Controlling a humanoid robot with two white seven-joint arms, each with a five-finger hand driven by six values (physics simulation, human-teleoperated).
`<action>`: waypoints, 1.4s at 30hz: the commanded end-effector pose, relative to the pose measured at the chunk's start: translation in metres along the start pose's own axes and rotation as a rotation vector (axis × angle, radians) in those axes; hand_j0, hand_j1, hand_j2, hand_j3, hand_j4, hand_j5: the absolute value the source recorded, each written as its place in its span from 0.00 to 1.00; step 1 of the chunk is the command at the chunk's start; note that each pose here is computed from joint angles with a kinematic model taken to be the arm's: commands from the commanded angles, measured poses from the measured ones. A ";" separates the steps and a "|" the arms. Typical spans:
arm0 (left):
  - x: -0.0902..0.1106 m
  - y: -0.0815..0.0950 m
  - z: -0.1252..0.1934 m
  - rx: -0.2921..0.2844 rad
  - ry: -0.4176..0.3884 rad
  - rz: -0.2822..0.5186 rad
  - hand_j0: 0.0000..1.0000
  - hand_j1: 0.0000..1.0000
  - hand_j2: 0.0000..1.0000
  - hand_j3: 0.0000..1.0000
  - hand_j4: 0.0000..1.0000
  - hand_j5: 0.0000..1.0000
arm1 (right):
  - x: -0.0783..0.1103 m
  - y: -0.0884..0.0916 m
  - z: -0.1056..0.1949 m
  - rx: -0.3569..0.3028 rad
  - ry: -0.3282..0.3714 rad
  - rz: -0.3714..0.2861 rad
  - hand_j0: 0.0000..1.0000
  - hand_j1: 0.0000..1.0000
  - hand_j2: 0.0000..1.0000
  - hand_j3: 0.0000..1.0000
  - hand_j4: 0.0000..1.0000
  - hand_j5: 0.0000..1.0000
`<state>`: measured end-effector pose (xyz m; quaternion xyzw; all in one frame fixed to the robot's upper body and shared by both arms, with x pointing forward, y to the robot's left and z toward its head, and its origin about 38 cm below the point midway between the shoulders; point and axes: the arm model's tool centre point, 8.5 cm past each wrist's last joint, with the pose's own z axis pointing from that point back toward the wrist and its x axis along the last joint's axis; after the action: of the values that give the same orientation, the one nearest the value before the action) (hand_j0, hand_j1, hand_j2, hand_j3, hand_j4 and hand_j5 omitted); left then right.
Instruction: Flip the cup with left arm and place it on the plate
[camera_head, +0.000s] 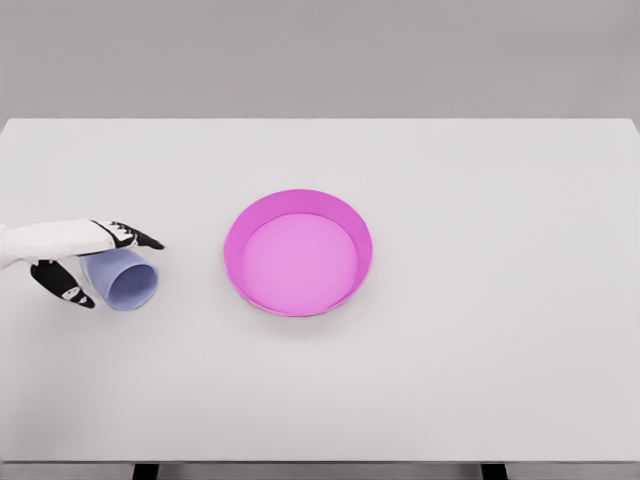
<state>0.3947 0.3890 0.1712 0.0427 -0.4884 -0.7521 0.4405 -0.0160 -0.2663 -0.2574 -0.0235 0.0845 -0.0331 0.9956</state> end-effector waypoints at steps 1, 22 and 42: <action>-0.003 -0.002 0.000 -0.002 0.010 0.005 1.00 1.00 1.00 1.00 1.00 1.00 | 0.000 0.000 0.000 0.000 0.000 0.001 1.00 1.00 1.00 1.00 1.00 1.00; 0.055 0.023 -0.011 0.139 -0.272 0.136 0.48 0.48 0.48 0.48 0.48 0.48 | 0.000 0.000 0.000 0.000 0.000 -0.001 1.00 1.00 1.00 1.00 1.00 1.00; 0.151 0.081 -0.093 0.424 -0.950 0.740 0.42 0.42 0.42 0.42 0.42 0.42 | 0.000 0.000 0.000 0.000 0.000 0.001 1.00 1.00 1.00 1.00 1.00 1.00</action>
<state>0.3970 0.2224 0.2456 -0.3456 -0.7552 -0.4077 0.3794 -0.0160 -0.2663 -0.2574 -0.0235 0.0845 -0.0332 0.9956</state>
